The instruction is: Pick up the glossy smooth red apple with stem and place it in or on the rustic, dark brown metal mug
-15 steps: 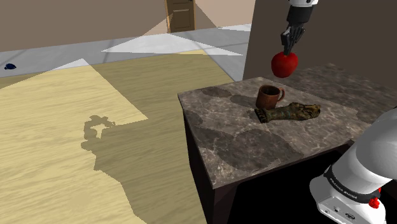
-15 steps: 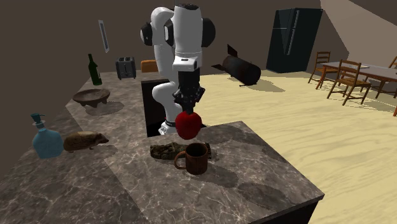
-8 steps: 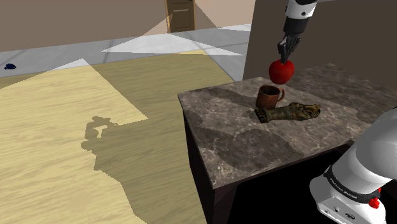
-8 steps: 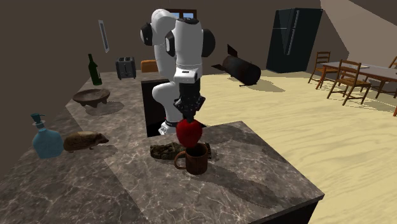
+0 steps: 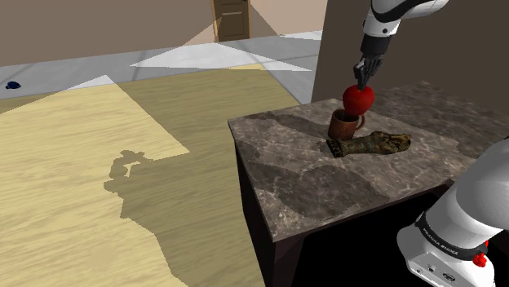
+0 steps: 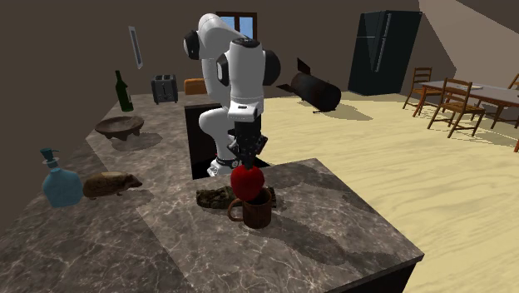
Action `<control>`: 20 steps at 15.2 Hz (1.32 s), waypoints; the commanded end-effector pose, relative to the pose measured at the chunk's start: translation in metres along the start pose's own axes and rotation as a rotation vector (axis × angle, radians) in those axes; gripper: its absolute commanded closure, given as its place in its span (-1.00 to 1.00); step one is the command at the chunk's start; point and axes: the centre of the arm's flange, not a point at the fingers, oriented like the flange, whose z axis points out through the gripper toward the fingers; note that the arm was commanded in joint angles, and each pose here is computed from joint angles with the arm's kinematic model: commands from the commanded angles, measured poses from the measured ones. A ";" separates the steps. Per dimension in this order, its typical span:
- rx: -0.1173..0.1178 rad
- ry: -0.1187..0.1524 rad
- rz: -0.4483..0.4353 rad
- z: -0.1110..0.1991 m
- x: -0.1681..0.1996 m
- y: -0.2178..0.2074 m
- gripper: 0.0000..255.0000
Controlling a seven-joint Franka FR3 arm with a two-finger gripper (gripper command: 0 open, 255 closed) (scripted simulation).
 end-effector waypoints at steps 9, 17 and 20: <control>0.000 0.001 0.000 0.001 0.000 0.000 -1.00; 0.000 0.001 0.000 -0.049 0.000 0.000 -1.00; 0.000 0.001 0.000 -0.049 0.000 0.000 -1.00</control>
